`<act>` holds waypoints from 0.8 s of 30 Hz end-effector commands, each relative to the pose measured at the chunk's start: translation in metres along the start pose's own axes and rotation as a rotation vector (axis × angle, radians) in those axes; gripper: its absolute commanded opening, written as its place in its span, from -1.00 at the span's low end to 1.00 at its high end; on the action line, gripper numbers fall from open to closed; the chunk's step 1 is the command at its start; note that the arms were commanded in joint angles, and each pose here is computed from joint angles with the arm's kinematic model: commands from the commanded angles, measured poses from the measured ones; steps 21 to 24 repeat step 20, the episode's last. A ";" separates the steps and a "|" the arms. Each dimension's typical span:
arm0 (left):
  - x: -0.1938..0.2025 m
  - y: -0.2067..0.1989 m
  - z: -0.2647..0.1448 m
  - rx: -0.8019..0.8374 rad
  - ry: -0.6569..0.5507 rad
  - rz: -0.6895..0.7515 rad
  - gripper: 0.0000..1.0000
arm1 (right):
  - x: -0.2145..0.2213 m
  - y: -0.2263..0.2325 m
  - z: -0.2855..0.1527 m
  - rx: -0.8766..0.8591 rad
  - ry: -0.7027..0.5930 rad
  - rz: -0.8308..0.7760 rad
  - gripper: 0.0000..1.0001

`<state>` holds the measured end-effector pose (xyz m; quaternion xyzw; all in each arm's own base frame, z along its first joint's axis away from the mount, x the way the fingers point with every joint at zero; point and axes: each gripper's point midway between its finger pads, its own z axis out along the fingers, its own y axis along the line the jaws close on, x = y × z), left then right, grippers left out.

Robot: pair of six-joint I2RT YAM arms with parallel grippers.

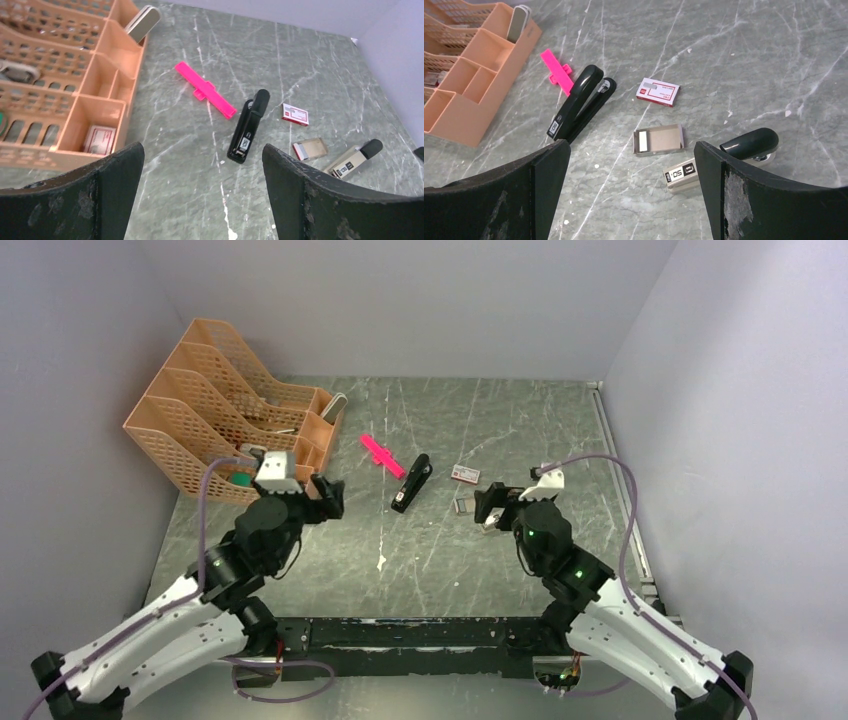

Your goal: Load the staples into the stapler

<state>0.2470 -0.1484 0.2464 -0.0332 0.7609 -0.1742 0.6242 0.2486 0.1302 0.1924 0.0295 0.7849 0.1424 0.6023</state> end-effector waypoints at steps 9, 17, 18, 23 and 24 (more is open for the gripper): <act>0.014 0.062 -0.039 -0.162 -0.031 -0.095 0.85 | -0.012 -0.014 -0.022 -0.012 -0.062 -0.025 1.00; 0.017 0.065 -0.037 -0.190 -0.024 -0.081 0.86 | -0.016 -0.011 -0.030 -0.066 -0.106 0.011 1.00; 0.017 0.065 -0.037 -0.192 -0.025 -0.081 0.87 | -0.016 -0.012 -0.030 -0.064 -0.108 0.012 1.00; 0.016 0.065 -0.036 -0.193 -0.028 -0.078 0.87 | -0.014 -0.018 -0.028 -0.012 -0.085 0.009 1.00; 0.016 0.065 -0.036 -0.193 -0.028 -0.078 0.87 | -0.014 -0.018 -0.028 -0.012 -0.085 0.009 1.00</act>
